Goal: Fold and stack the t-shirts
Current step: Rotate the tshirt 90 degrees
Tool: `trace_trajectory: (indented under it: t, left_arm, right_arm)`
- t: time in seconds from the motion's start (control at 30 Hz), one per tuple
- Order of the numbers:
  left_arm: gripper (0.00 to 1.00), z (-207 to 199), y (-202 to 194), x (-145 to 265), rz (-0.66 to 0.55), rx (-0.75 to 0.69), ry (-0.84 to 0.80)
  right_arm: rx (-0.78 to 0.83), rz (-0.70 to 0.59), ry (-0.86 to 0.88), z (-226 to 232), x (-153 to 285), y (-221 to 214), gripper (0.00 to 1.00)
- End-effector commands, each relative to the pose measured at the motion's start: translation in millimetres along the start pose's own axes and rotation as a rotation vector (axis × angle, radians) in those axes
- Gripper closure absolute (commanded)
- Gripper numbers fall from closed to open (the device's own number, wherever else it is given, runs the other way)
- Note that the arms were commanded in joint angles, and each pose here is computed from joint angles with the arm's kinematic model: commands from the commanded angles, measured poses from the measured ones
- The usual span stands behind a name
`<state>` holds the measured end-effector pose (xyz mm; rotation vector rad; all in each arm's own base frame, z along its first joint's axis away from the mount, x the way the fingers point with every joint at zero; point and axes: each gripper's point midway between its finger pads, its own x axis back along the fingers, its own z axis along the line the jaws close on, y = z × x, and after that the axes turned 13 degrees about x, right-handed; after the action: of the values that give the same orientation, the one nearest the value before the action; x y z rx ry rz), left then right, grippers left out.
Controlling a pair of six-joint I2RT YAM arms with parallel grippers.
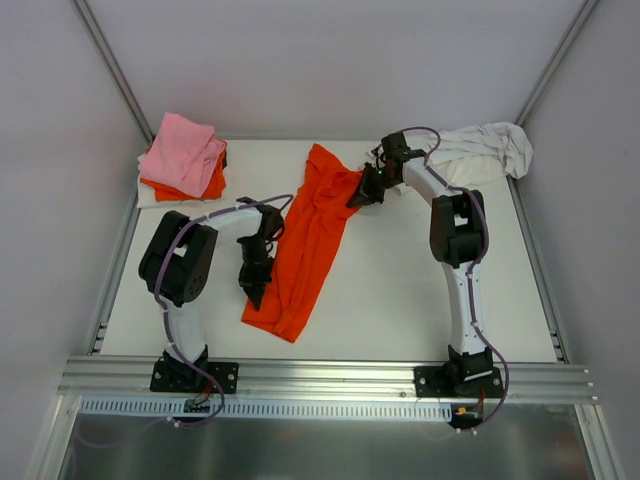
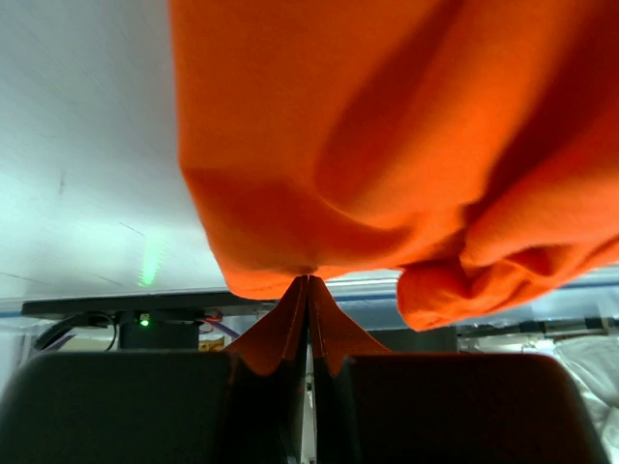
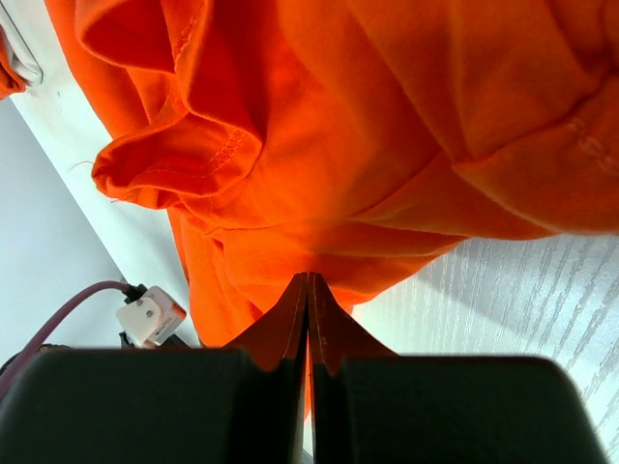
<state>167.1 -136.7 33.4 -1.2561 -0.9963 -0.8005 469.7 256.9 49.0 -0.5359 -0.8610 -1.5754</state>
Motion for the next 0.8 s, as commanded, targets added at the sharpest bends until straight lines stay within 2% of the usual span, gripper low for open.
trace_trajectory:
  t: [0.0, 0.3, 0.77]
  left_arm:
    - [1.0, 9, 3, -1, -0.024, 0.018, 0.091]
    - [1.0, 14, 4, -21, 0.008, 0.013, 0.138]
    - [1.0, -8, 2, -22, 0.051, -0.006, 0.079]
  right_arm:
    - [-0.001, -0.032, 0.007, 6, 4, 12, 1.0]
    - [-0.04, -0.016, 0.013, 0, -9, 13, 1.0]
    - [-0.076, -0.021, 0.026, -5, -31, 30, 1.0]
